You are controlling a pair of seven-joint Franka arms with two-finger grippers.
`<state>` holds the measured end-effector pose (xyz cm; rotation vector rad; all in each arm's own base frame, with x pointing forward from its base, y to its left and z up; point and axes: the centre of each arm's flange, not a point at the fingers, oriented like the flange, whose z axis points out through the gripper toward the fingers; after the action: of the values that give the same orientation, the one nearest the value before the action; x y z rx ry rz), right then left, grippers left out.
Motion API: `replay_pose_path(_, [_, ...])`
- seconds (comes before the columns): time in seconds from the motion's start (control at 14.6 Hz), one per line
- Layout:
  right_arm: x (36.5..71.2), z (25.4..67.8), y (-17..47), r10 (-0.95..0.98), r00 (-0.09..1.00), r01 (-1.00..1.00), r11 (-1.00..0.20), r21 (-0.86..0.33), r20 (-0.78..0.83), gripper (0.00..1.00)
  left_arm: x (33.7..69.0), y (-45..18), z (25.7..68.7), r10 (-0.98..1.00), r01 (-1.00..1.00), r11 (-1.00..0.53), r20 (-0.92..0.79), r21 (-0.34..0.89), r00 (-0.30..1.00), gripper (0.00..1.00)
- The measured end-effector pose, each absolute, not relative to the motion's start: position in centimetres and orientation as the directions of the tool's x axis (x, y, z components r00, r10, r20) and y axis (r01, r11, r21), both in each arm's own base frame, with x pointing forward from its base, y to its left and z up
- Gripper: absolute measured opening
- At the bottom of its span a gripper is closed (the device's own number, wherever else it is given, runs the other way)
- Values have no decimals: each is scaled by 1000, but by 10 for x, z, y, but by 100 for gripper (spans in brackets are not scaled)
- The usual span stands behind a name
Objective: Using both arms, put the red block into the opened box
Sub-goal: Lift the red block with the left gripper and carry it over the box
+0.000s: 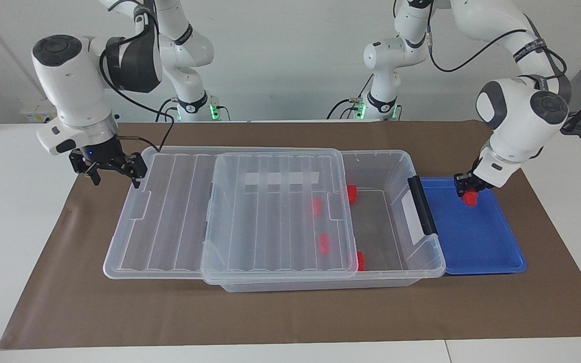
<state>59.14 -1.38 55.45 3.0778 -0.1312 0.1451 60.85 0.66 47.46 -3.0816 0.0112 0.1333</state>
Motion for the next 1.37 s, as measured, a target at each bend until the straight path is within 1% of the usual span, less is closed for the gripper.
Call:
replay_pose_path(0.14, [575,579,-12,-150,986,-152,-988,19,68,100,606,-19,517,43,37,-998,-111,-52,993,34])
replay_pose_path(0.27, [561,602,-13,-184,982,-185,-983,20,30,100,602,-49,545,143,142,-990,-104,-20,984,34])
replay_pose_path(0.48, [551,615,-20,-201,979,-201,-979,23,5,100,597,-114,554,267,267,-964,-72,-4,961,34])
replay_pose_path(0.69, [550,611,-18,-198,980,-198,-980,25,-4,100,591,-166,535,305,305,-952,-18,23,952,34])
replay_pose_path(0.96, [549,607,-21,-194,981,-193,-981,27,-18,100,577,-204,478,267,267,-963,13,43,964,34])
replay_pose_path(1.37, [549,604,-22,-188,982,-187,-982,27,-23,100,573,-206,436,267,262,-962,67,72,961,34])
